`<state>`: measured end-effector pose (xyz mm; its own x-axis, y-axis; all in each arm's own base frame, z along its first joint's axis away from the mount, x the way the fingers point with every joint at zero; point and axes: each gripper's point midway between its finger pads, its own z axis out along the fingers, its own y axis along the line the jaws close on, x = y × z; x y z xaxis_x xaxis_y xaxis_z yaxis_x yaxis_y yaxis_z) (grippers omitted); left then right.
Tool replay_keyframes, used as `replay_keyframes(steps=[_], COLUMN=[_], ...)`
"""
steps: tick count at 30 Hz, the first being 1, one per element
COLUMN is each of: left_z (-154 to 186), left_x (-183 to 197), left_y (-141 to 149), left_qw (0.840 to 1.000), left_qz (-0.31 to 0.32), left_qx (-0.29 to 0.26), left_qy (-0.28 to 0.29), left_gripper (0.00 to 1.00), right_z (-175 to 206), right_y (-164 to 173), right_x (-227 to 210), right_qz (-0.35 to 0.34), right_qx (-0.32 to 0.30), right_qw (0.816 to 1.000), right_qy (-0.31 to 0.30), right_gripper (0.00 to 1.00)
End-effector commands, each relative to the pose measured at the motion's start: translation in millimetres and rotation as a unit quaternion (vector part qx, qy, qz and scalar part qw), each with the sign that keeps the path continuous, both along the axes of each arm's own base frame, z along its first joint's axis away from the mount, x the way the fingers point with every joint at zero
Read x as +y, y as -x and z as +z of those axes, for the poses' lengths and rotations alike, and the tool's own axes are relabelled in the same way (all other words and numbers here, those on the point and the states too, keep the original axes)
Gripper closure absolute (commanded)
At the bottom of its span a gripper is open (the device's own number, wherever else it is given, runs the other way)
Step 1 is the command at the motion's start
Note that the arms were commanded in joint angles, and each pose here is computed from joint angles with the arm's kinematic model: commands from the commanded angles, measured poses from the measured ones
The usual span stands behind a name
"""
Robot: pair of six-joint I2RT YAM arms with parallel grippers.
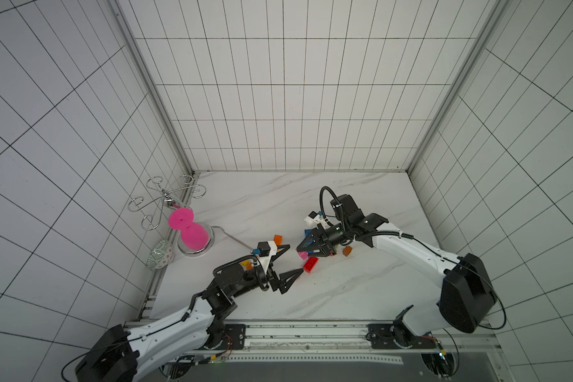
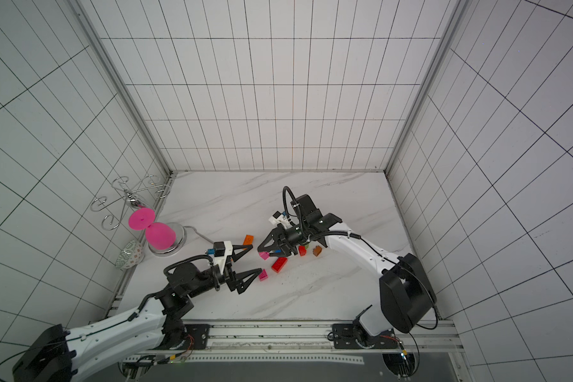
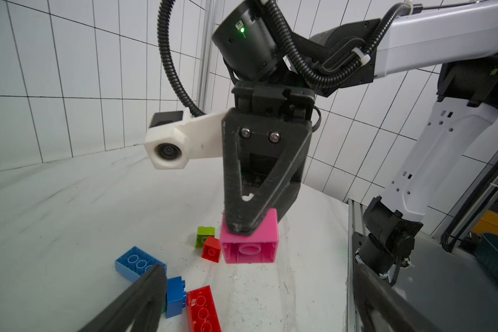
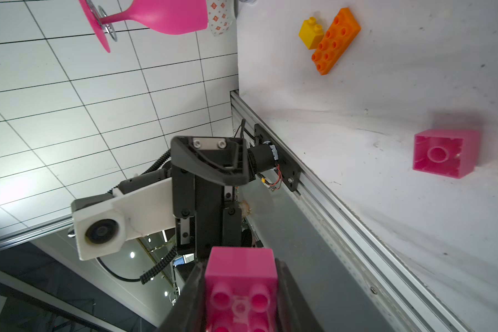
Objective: Assemble the letter p with lego
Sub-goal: Assemble the lego brick with the lego brick.
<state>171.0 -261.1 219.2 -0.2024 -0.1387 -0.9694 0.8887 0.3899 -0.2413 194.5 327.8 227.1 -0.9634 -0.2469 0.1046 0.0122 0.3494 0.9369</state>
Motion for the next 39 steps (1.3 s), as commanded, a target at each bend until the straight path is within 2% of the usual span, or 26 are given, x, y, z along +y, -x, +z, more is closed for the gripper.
replay_keyframes(steps=[1,11,19,26,33,37,39], left_z=[19,14,12,12,12,11,10], left_x=[-7,-11,-13,-11,-10,-10,-10], left_y=[3,-5,-7,-10,-11,-13,-15], left_qw=[0.999,1.000,1.000,1.000,0.999,0.999,0.999], left_qz=[-0.015,-0.009,-0.008,0.004,0.011,0.012,0.017], left_qx=[-0.036,-0.026,-0.022,-0.022,-0.023,-0.020,-0.014], left_qy=[0.005,-0.015,-0.021,-0.022,-0.023,-0.025,-0.026], left_gripper=[0.09,0.34,0.61,0.58,0.60,0.82,0.88], right_z=[20,1,-7,-17,-22,-27,-29], right_y=[5,5,6,7,7,7,5], right_x=[2,9,14,16,17,17,17], right_qz=[0.007,0.007,0.012,0.016,0.020,0.023,0.020], right_qx=[0.016,0.034,0.040,0.043,0.045,0.046,0.043], right_qw=[0.999,0.999,0.998,0.998,0.998,0.998,0.998], right_qy=[-0.044,-0.041,-0.039,-0.034,-0.032,-0.030,-0.029], right_gripper=[0.78,0.78,0.78,0.77,0.76,0.73,0.69])
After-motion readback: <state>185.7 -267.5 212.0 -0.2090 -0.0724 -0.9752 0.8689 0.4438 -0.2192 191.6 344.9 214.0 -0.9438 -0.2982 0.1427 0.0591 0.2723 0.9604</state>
